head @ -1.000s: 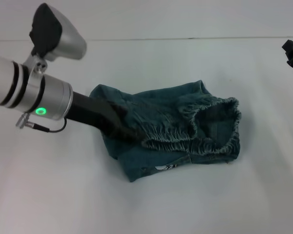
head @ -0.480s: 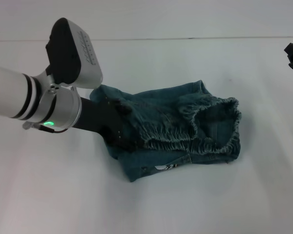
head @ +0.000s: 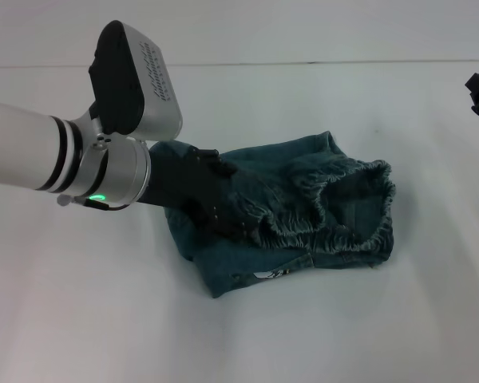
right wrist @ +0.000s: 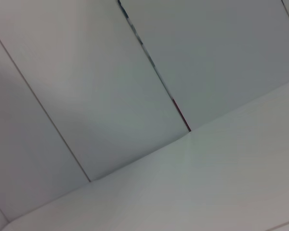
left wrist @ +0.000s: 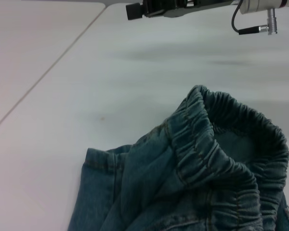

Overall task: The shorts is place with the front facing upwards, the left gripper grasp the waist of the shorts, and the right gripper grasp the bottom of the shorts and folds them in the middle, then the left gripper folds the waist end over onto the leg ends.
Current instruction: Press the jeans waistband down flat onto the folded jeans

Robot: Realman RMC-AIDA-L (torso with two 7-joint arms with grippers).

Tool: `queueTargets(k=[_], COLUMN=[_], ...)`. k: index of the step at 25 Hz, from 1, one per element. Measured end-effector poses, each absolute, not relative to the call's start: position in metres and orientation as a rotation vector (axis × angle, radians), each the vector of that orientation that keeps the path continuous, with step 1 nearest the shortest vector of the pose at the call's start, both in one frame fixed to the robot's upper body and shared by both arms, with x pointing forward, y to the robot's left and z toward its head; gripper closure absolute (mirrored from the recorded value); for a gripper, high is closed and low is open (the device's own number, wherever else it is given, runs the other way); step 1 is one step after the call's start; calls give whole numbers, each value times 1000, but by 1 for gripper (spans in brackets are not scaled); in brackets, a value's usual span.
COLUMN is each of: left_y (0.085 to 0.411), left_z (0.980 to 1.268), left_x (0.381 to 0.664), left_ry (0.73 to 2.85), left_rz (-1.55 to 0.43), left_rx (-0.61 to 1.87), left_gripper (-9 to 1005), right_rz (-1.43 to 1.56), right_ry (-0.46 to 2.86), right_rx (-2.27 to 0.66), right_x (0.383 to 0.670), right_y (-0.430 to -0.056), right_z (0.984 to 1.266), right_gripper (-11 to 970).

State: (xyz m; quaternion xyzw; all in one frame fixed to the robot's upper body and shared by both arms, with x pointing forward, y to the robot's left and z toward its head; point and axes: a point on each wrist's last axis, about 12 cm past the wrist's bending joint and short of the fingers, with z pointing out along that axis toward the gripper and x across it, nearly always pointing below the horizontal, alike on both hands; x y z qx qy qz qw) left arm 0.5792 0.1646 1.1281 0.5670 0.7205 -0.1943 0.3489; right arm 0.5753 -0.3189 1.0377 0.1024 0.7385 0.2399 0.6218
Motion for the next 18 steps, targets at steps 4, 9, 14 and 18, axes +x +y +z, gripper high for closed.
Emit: queueTargets(k=[4,9,14,18], left_y=[160,152,147,145], left_z=[1125,1118,1112,1113], left_x=[579,579,578,578], left_ry=[1844,1831,1791,1773], left_rz=[-503,-499,-503,-511], left_rx=[1483,1496,1526,1529], left_gripper=[141,154,349,478], right_rz=[537,526,525,519], right_ry=[1703,1706,1707,1714], right_rx=[239,239,240,245], right_x=[576,577,576,576], right_y=[-320,-320,-320,-321], right_z=[1037,1037,1036,1035], right_gripper=[911,906,901,897])
